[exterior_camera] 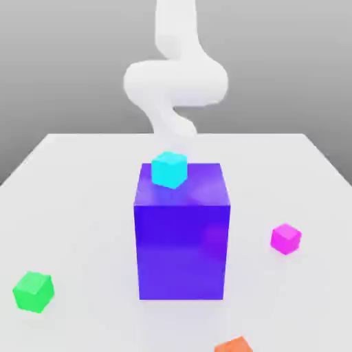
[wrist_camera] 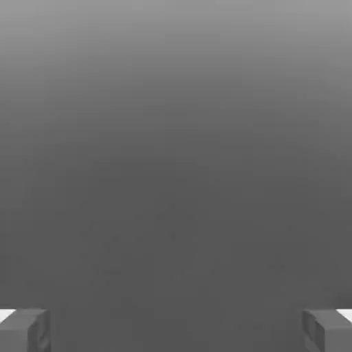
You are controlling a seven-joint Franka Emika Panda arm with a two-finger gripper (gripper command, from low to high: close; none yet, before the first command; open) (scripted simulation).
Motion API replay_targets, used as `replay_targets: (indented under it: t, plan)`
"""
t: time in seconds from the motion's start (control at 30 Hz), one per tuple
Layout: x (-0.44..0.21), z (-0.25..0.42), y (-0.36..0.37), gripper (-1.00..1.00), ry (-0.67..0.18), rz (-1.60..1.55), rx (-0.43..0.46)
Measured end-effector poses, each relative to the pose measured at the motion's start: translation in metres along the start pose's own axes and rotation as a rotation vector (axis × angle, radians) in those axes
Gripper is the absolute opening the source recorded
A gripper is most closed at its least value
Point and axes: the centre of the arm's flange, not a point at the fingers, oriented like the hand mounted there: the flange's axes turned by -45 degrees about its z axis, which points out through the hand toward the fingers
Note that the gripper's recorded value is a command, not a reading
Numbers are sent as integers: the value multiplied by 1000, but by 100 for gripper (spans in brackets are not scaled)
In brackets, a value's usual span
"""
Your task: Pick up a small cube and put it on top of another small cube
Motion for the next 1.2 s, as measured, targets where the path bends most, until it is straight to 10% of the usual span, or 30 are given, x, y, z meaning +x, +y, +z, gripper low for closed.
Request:
replay_targets:
  t: [0.43, 0.87, 1.13, 1.17, 1.2]
  plan:
    - [-131, 201, -174, 0, -253, -891, 341]
    - [-373, 259, -280, 0, -388, -1815, 727]
    - [-432, 301, -284, 0, -398, -1903, 769]
    - [-438, 306, -284, -100, -399, -1902, 770]
    - [-438, 306, -284, -100, -399, -1902, 770]
